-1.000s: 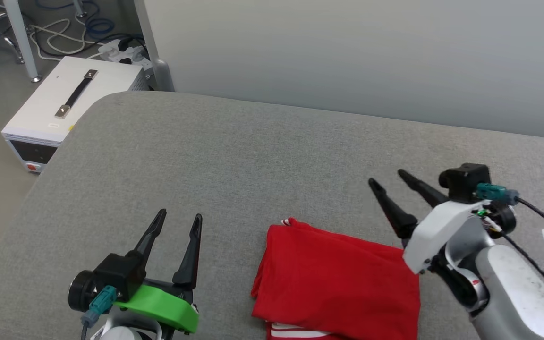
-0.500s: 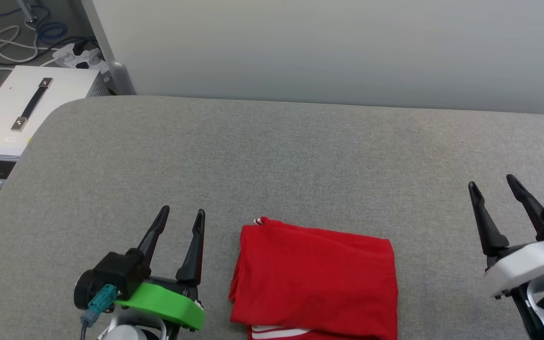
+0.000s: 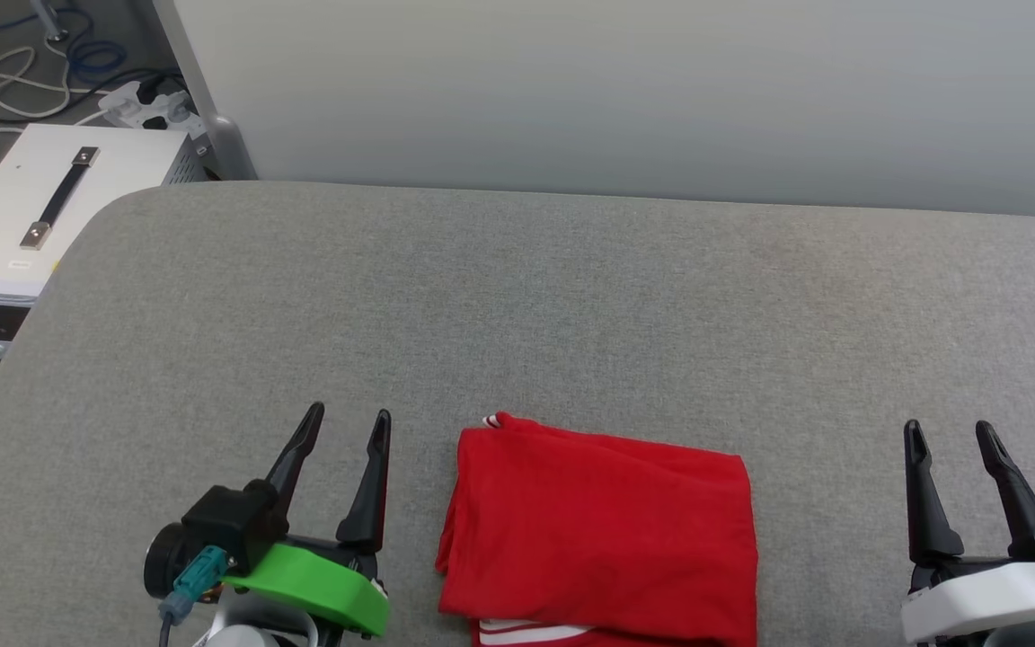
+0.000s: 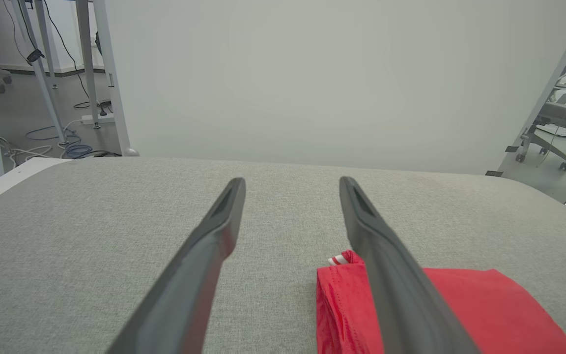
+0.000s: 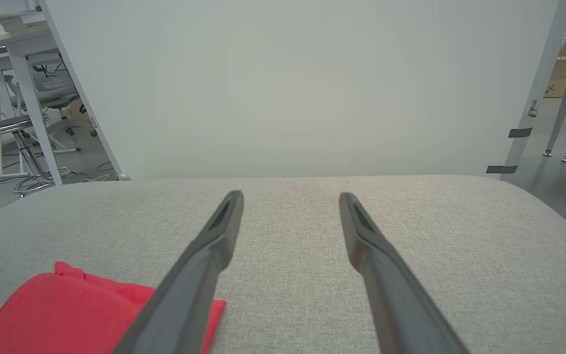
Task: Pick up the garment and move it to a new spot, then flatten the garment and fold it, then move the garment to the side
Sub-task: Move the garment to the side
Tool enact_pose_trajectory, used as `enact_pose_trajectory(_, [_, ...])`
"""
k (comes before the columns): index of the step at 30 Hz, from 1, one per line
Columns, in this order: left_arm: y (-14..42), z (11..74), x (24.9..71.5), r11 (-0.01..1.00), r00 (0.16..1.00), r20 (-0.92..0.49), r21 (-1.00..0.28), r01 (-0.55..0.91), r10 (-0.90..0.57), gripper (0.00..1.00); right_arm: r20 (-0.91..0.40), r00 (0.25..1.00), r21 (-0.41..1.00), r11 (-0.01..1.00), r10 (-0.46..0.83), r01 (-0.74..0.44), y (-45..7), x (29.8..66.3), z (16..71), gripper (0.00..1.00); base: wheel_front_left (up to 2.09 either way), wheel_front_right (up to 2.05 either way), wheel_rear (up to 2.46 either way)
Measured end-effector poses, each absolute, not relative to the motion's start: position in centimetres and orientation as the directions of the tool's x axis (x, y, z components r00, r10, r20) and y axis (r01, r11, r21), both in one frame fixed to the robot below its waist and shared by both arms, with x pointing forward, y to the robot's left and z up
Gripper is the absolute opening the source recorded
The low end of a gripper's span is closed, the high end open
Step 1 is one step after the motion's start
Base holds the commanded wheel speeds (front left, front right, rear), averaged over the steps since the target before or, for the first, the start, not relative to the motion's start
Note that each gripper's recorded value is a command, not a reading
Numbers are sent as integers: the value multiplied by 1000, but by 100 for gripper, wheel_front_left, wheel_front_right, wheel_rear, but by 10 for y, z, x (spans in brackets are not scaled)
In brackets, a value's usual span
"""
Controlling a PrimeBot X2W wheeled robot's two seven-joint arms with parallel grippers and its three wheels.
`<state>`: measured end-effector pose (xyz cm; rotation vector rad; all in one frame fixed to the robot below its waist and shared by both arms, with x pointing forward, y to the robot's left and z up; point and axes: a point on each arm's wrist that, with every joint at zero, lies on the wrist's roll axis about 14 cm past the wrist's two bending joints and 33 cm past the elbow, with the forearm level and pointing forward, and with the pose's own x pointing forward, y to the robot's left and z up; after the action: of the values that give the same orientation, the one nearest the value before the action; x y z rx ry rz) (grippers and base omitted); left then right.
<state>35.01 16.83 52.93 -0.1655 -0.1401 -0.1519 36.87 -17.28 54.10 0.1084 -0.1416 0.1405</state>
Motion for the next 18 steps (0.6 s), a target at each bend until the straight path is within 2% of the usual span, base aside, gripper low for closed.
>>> enact_pose_trajectory(18, [163, 524, 343, 973, 979, 134, -154, 174, -154, 100, 122, 986, 132, 982, 117, -133, -171, 362, 530, 100, 0, 0, 0])
